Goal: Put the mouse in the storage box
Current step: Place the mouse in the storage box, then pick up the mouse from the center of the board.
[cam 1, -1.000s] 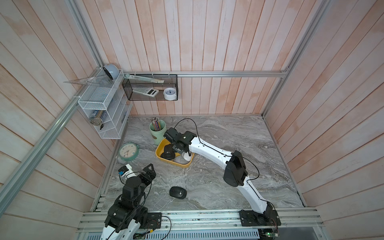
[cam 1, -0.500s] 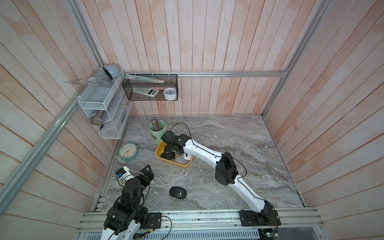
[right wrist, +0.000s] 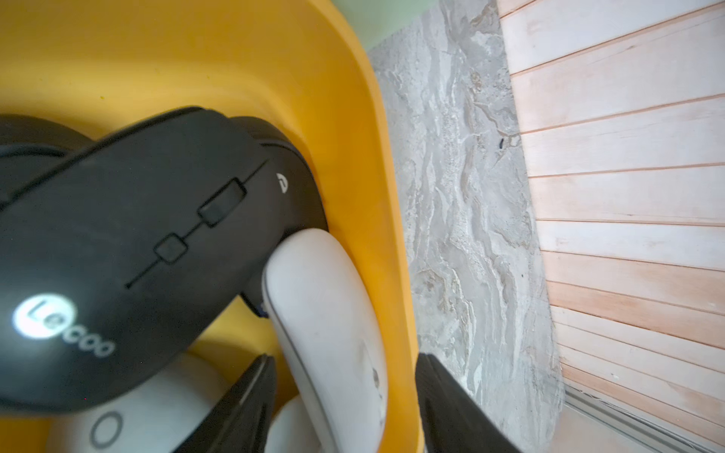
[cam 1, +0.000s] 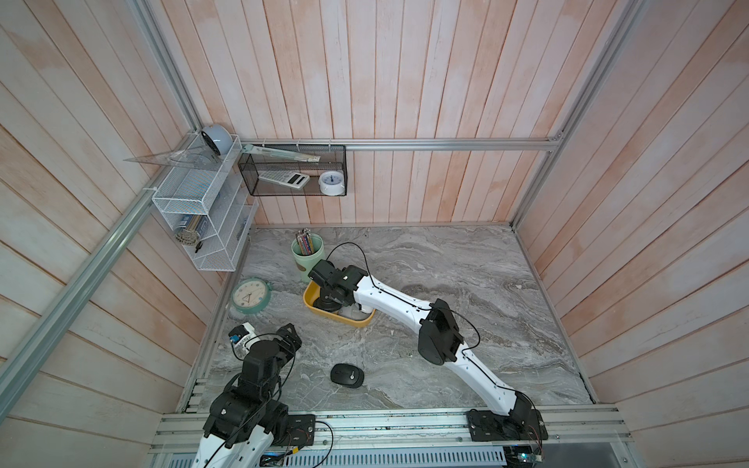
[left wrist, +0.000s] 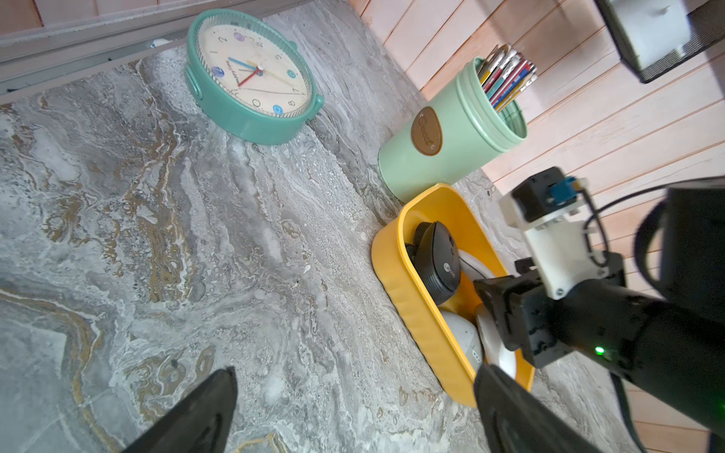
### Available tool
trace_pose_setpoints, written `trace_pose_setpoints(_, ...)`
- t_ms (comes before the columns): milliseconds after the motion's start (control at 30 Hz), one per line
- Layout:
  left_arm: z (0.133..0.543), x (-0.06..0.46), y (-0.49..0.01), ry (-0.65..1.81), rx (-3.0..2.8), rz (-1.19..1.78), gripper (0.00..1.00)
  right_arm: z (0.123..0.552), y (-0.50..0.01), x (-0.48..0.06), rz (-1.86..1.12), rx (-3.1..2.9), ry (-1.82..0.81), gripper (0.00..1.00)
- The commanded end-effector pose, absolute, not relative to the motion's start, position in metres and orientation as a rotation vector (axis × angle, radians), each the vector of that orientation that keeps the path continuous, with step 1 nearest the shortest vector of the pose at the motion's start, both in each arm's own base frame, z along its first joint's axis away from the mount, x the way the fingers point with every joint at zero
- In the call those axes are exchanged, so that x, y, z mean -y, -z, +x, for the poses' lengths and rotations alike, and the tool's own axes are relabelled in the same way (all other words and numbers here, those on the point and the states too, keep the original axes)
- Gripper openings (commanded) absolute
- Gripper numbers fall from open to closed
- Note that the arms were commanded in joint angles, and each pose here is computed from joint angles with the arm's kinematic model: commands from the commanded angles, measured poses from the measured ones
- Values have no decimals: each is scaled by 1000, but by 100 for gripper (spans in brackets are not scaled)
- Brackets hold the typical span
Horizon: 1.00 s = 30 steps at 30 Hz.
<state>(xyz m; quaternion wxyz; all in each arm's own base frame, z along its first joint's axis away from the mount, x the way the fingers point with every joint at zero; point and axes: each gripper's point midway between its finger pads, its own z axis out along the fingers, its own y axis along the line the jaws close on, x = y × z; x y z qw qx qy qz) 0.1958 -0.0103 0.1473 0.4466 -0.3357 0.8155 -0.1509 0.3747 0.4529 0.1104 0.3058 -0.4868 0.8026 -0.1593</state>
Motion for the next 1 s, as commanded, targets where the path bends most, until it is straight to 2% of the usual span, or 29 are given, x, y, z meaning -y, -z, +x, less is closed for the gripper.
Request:
trace_pose_setpoints(0, 197, 25, -138, 411, -2128, -846, 100, 365, -183, -432, -1136, -2152, 306, 64)
trace_pose_setpoints(200, 200, 60, -105, 443, -2433, -842, 100, 336, -206, -384, -1003, -2179, 243, 66)
trace_pose_setpoints(367, 196, 85, -104, 546, -2474, -823, 100, 312, -214, -326, -808, -2177, 208, 68)
trace_pose_setpoints(667, 163, 116, -93, 422, -2565, -786, 100, 269, -186, -235, -577, -2165, 136, 72)
trace_pose_setpoints(833, 147, 134, -89, 378, -2586, -777, 100, 258, -163, -204, -467, -2186, 96, 72)
trace_pose_setpoints(967, 150, 149, -93, 368, -2578, -777, 100, 257, -134, -180, -388, -2205, 128, 73)
